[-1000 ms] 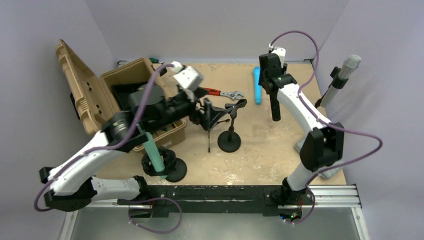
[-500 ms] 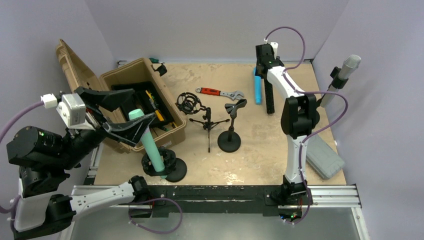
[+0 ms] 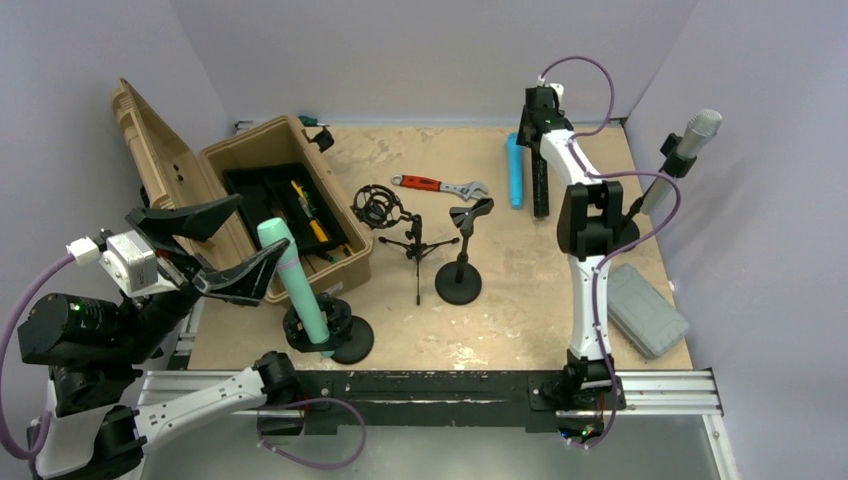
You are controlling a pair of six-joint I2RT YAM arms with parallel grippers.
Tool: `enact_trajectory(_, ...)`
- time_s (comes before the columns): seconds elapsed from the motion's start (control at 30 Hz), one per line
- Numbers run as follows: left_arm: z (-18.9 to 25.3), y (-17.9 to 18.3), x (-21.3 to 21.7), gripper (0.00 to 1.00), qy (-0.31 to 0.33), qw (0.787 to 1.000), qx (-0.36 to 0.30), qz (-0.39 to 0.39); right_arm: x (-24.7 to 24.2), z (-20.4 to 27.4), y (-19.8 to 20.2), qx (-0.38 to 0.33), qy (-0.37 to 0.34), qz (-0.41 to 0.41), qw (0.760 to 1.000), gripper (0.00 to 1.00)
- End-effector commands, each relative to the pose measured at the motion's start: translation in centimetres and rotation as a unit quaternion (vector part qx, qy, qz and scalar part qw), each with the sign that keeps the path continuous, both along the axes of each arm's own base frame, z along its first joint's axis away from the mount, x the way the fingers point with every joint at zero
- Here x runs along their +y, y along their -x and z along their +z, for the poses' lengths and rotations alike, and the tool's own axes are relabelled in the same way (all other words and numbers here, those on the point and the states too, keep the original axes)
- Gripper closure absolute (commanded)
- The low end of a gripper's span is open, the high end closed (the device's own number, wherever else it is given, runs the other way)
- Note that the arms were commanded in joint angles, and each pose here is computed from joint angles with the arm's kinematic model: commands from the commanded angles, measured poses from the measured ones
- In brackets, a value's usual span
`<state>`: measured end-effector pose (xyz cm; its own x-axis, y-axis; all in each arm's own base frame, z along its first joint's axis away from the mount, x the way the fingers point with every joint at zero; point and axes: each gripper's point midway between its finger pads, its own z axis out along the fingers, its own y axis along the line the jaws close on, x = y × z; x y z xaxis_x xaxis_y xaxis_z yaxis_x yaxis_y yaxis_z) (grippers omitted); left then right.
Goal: Remove the microphone from the stand
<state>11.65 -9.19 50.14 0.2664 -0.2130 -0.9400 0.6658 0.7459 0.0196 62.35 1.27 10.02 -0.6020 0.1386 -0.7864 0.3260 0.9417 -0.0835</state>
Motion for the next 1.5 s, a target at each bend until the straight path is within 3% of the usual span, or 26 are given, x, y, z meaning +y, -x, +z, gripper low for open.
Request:
enact_trajectory(0.0,0.8,-0.3,0.4,0.08,0.012,0.999,-0.027,0.017,0.1,2.6,-3.4,-0.064,-0.005,0.008,0.998,1.00)
enact_trajectory(0.27,0.4,-0.5,-0.6,0.09,0.007,0.999,-0.034,0.014,0.3,-0.1,-4.5,-0.062,-0.040,0.032,0.997,0.96)
enact_trajectory(0.6,0.2,-0.7,-1.0,0.09,0.011,0.999,-0.035,0.016,0.8,-1.9,-4.7,-0.047,-0.056,0.050,0.996,0.71)
enact_trajectory(0.77,-0.5,-1.1,-1.8,0.10,0.000,0.999,-0.031,0.010,1.1,-0.9,-4.8,-0.054,-0.061,0.061,0.995,0.55)
enact_trajectory(1.23,-0.6,-1.3,-1.8,0.10,0.002,0.999,-0.032,0.015,2.2,1.3,-4.6,-0.062,-0.087,0.078,0.991,0.35)
enact_trajectory(1.47,-0.8,-1.5,-1.9,0.11,0.000,0.999,-0.030,0.016,1.4,6.6,-2.7,-0.074,-0.093,0.047,0.992,0.34)
